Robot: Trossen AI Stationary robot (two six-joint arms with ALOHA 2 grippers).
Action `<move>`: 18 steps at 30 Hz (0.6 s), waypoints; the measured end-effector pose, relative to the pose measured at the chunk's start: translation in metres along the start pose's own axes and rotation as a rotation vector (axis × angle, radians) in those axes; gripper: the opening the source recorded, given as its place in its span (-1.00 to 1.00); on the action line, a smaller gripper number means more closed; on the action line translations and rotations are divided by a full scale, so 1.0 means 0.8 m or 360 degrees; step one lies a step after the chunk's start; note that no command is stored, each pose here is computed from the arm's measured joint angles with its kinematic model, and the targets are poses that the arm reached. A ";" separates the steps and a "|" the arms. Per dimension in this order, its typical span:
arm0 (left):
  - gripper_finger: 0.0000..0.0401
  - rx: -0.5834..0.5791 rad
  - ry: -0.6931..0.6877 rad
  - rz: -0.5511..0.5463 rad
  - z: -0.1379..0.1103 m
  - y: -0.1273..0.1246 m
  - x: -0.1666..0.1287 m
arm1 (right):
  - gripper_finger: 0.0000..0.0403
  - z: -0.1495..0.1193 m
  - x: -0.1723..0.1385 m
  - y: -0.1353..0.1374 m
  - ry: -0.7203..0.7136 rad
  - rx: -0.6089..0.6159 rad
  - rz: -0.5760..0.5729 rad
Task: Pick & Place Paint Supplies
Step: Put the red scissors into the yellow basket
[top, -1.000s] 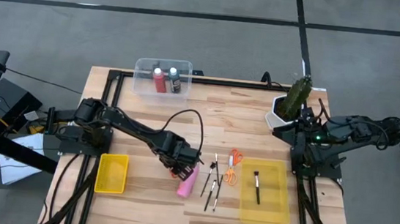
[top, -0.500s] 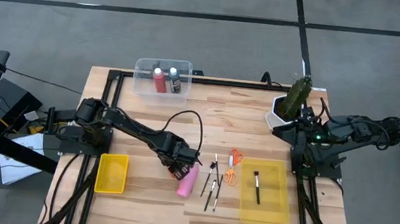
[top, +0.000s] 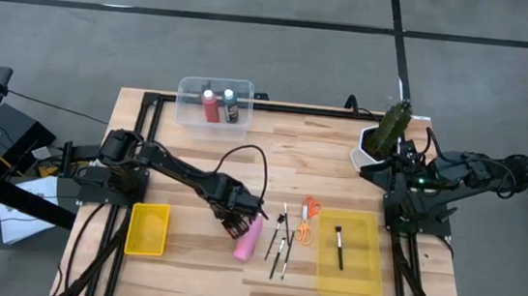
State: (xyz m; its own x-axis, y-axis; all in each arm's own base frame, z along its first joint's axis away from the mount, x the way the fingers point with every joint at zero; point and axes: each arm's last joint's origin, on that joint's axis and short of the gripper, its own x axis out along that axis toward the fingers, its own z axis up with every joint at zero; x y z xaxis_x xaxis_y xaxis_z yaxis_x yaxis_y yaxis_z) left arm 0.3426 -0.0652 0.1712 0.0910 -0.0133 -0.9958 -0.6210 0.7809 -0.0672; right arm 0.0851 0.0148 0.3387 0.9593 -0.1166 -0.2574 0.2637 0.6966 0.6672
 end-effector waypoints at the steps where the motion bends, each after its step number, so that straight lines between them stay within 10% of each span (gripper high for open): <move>1: -0.39 0.0043 -0.0016 0.0016 0.000 0.000 0.000 | -0.12 0.000 0.000 0.000 0.0000 -0.0004 0.0000; 18: -0.56 0.0622 -0.0049 0.0027 -0.013 0.011 0.031 | -0.12 0.003 0.000 0.004 -0.0044 0.0003 0.0045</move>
State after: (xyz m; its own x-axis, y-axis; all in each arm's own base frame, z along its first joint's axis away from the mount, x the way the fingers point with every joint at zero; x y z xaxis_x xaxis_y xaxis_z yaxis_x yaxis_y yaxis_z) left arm 0.3317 -0.0651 0.1451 0.1103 0.0159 -0.9938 -0.2801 0.9599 -0.0158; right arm 0.0860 0.0150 0.3426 0.9687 -0.1165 -0.2190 0.2367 0.6984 0.6754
